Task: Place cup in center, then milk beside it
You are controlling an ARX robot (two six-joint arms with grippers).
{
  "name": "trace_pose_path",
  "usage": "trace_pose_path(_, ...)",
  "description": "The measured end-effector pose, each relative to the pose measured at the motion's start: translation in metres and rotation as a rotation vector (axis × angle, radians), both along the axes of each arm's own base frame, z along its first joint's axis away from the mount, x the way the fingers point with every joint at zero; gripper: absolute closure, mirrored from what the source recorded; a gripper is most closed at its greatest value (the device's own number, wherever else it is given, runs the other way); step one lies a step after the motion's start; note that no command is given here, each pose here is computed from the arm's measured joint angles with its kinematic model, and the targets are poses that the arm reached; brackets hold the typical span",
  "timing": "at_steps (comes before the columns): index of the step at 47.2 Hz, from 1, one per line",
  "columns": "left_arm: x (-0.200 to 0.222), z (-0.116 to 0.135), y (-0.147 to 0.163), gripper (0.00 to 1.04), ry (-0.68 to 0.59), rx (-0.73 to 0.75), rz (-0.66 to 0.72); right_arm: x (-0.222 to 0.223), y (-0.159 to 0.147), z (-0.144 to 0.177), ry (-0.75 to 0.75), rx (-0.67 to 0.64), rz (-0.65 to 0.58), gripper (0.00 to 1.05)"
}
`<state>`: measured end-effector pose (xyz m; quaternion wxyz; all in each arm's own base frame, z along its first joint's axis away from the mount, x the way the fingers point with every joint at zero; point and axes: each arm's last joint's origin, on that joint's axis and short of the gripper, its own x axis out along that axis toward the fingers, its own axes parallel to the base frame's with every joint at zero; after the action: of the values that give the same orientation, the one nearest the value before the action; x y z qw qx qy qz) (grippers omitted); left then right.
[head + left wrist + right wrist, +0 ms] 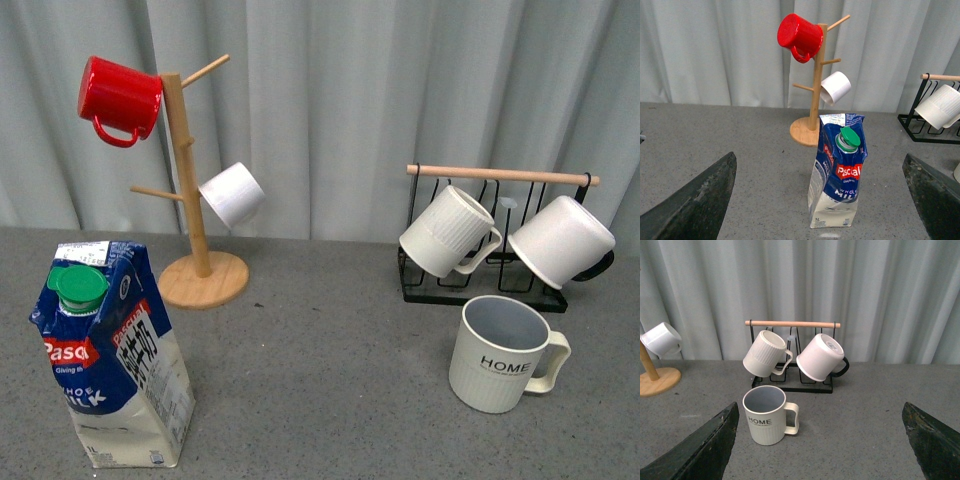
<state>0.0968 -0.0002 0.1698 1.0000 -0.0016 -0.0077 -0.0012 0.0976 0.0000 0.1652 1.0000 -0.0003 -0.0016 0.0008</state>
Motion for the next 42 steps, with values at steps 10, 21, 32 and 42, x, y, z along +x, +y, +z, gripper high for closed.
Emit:
trace_pose_path(10,0.0,0.0,0.0,0.07,0.0,0.0,0.0,0.0,0.0,0.0,0.0,0.0,0.0,0.09)
trace_pose_path(21,0.0,0.0,0.0,0.07,0.0,0.0,0.0,0.0,0.0,0.0,0.0,0.0,0.0,0.09)
trace_pose_path(32,0.0,0.0001,0.0,0.07,0.0,0.0,0.0,0.0,0.0,0.0,0.0,0.0,0.0,0.09)
trace_pose_path(42,0.0,0.0,0.0,0.07,0.0,0.0,0.0,0.0,0.0,0.0,0.0,0.0,0.0,0.09)
